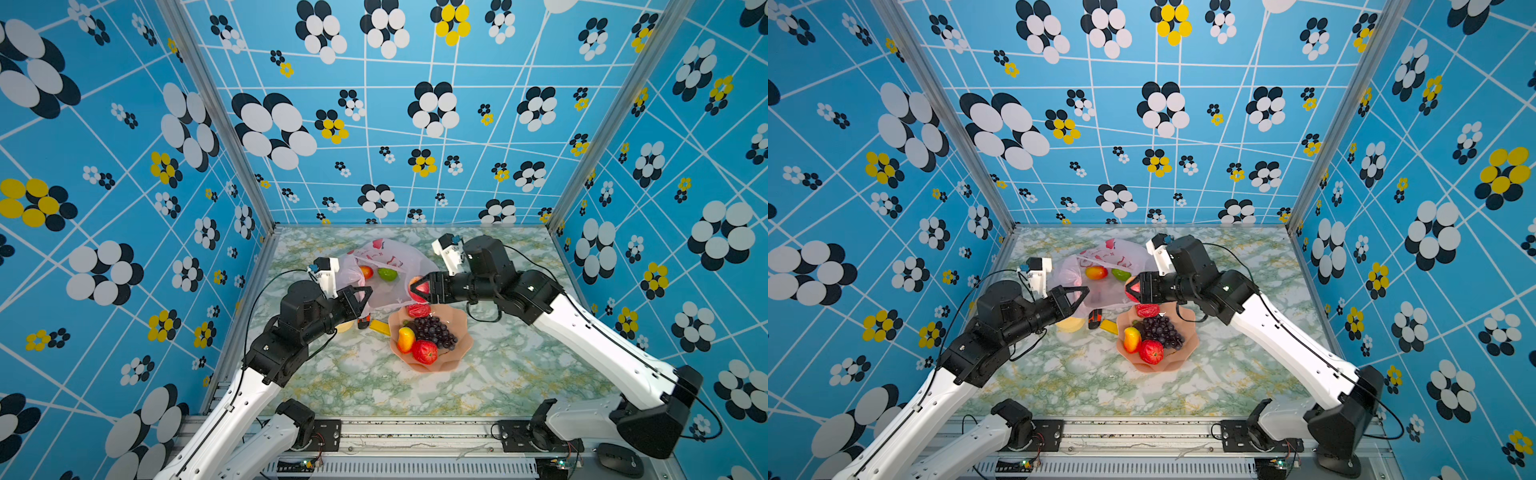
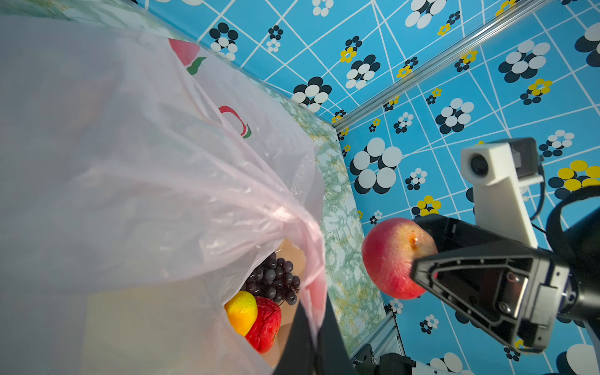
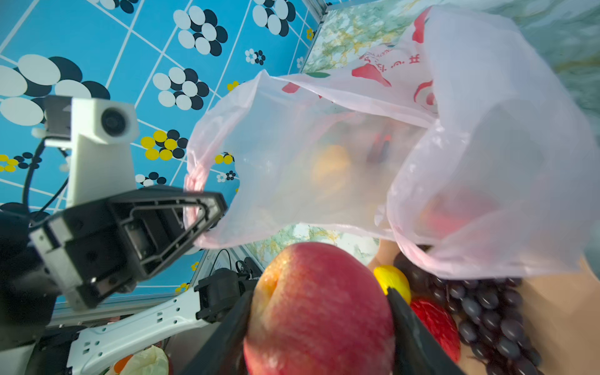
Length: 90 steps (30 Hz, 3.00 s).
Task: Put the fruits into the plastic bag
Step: 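Lift the red apple with the right gripper and carry it into the bag, then open the right gripper to drop the apple and withdraw it, then lower the right gripper into the bowl toward the grapes and pepper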
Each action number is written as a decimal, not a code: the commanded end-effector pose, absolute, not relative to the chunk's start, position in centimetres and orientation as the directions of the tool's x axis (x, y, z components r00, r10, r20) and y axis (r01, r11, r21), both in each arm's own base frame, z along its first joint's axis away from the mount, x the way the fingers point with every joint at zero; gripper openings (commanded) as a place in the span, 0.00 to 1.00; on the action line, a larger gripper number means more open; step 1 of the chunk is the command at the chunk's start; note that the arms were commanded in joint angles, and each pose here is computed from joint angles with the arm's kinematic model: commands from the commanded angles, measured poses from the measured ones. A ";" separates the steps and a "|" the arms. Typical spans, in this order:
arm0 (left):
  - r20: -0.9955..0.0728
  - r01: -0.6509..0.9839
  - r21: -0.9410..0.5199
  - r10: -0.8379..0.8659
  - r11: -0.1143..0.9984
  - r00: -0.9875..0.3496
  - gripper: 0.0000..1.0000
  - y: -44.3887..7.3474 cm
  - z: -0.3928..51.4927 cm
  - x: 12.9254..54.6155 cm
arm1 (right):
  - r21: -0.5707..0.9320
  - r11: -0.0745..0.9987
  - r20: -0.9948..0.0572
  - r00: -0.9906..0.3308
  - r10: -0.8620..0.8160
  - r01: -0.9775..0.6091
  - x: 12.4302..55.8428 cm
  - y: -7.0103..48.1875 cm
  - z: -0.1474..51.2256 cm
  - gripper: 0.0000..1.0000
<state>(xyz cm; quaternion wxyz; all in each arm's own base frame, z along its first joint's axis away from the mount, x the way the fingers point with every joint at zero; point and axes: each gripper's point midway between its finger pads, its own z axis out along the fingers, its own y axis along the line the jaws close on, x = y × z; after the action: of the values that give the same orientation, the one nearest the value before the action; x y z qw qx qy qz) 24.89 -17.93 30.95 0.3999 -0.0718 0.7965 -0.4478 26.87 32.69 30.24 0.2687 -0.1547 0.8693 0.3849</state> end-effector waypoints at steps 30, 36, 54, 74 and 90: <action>-0.593 0.269 -0.764 -0.473 0.587 -0.651 0.00 -18.2 32.1 25.7 | -0.314 0.870 -0.544 -0.679 -0.493 -0.380 38.3 27.1 23.5 0.99; -0.594 0.262 -0.761 -0.476 0.593 -0.648 0.00 -17.9 32.2 25.5 | -0.398 0.847 -0.545 -0.652 -0.527 -0.352 38.0 24.7 25.4 0.99; -0.593 0.258 -0.764 -0.487 0.591 -0.641 0.00 -17.5 32.3 25.1 | -0.054 0.961 -0.715 -0.661 -0.228 -0.272 34.6 17.2 31.8 0.99; -0.604 0.305 -0.766 -0.474 0.565 -0.641 0.00 -18.0 33.3 24.4 | 0.379 0.837 -0.599 -0.794 -0.103 -0.394 19.9 25.7 24.2 0.82; -0.591 0.300 -0.779 -0.485 0.551 -0.644 0.00 -18.1 33.1 24.4 | 0.189 0.878 -0.514 -0.806 -0.293 -0.440 22.9 32.2 17.2 0.79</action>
<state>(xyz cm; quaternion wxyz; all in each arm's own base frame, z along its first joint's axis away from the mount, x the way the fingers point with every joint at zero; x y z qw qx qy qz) 24.63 -17.92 32.18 0.4124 -0.0652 0.7842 -0.4590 22.09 31.63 17.04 0.2316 -0.1855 0.9405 0.1654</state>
